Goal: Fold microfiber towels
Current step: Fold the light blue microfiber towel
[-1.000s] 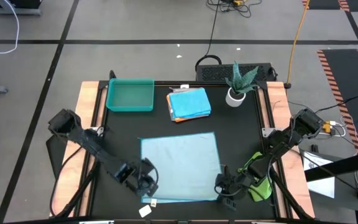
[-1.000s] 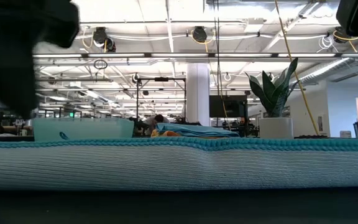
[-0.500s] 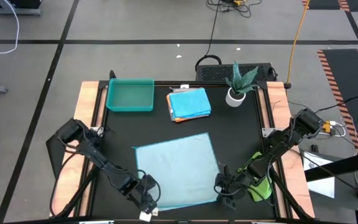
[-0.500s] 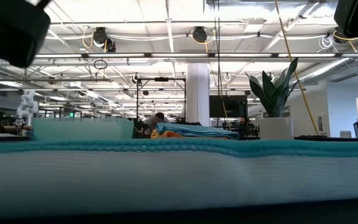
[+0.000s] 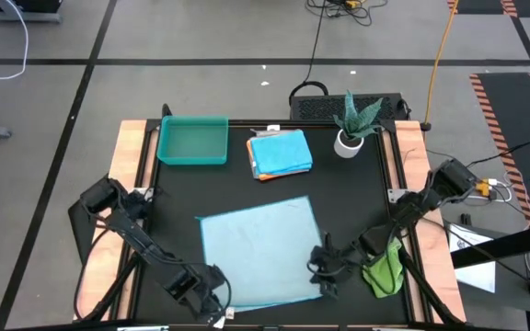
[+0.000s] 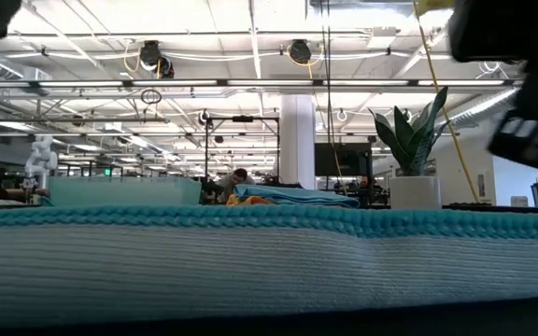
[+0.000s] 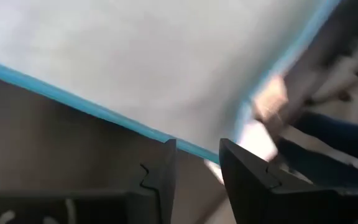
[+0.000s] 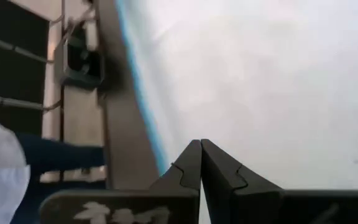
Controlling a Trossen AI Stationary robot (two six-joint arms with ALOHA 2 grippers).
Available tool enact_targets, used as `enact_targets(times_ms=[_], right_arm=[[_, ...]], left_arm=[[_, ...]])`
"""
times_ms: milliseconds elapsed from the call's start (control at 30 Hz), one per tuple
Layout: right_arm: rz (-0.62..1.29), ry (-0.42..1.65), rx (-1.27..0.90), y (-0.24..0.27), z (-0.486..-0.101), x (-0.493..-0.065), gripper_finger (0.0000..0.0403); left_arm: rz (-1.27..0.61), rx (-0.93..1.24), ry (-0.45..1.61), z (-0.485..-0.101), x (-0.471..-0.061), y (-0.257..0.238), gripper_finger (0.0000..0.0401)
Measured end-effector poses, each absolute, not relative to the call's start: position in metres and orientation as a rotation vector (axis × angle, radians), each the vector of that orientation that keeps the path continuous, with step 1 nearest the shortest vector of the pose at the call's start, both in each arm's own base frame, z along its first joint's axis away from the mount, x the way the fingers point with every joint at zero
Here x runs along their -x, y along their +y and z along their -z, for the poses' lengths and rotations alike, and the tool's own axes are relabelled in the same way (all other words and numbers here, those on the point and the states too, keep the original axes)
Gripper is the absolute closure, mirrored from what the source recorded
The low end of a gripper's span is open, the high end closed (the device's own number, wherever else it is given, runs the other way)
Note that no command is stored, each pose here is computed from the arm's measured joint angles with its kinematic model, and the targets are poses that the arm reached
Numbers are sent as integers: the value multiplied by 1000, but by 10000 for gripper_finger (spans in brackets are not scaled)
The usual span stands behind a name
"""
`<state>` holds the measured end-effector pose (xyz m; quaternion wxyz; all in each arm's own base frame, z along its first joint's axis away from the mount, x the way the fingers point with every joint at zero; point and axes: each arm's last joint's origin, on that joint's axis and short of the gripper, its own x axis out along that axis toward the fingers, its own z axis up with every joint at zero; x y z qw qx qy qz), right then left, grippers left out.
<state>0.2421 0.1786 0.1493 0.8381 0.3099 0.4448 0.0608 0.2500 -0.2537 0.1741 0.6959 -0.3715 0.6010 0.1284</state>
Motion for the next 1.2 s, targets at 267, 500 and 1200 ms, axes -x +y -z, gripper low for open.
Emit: enact_targets(times_ms=[267, 500, 1200], right_arm=[[-121, 926, -623, 161, -149, -254, 403], [-128, 922, -609, 160, -149, -255, 403], [-125, 935, -601, 159, -148, -254, 403]], left_arm=[[-329, 800, 1328, -172, -254, -246, 293], [-288, 809, 1358, -172, -250, -252, 392], [-115, 915, 1387, -177, -270, -282, 400]])
